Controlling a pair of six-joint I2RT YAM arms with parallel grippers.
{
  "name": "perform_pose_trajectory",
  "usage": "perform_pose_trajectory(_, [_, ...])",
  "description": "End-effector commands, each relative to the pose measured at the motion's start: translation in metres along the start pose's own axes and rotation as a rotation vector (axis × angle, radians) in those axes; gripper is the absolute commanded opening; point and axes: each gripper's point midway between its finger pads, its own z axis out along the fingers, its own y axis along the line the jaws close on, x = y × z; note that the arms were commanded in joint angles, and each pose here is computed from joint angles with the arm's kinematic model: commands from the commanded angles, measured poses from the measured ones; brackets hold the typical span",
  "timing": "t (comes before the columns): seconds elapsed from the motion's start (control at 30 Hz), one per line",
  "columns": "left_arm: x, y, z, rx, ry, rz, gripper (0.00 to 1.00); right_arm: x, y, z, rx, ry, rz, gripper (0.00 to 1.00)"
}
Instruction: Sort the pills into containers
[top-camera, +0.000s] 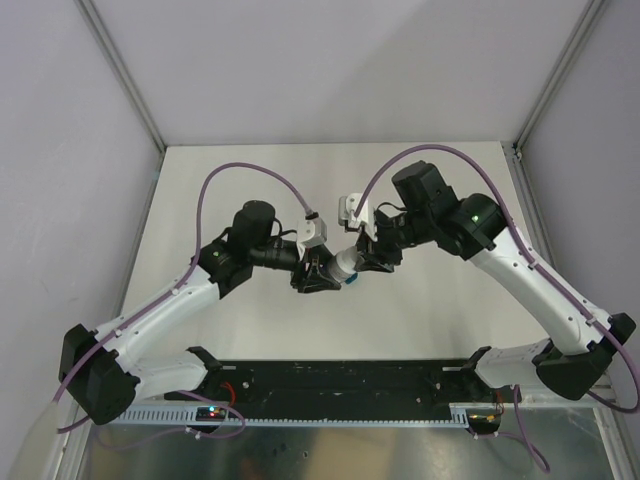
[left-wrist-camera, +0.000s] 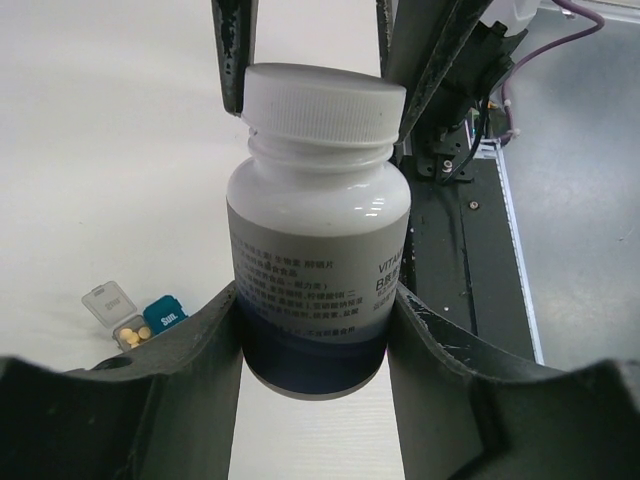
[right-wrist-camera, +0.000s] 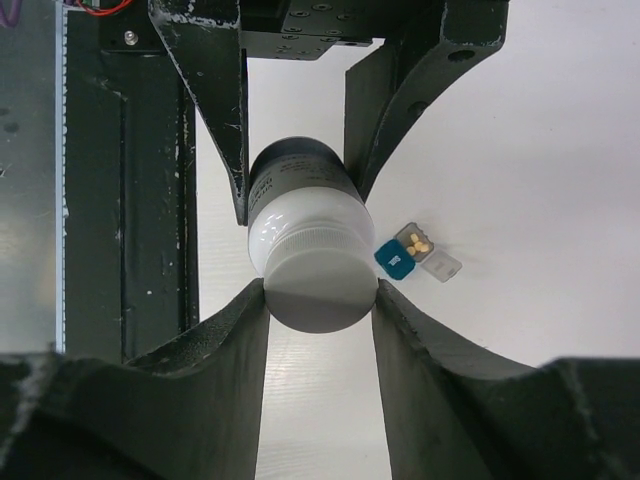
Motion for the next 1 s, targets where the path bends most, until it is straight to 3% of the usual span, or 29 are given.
perform_pose_trajectory(0.0, [-0.012, 0.004, -0.002, -0.019, -0.021, 0.075, 0.00, -0.014, 0.004, -0.003, -0.041, -0.036, 0.001, 0.27])
perform_pose_trajectory(0.27, [0.000, 0.018, 0.000, -0.128, 0.042, 0.157, 0.00, -0.007, 0.004, 0.005, -0.116, 0.013, 0.099, 0.19])
perform_pose_trajectory(0.57, [-0.006, 0.034, 0.000, -0.227, 0.056, 0.155, 0.00, -0.003, -0.008, 0.017, -0.120, 0.005, 0.222, 0.15])
perform_pose_trajectory(0.97, [-0.028, 0.068, -0.009, -0.452, -0.019, 0.117, 0.00, 0.005, -0.027, 0.035, -0.118, -0.018, 0.419, 0.13])
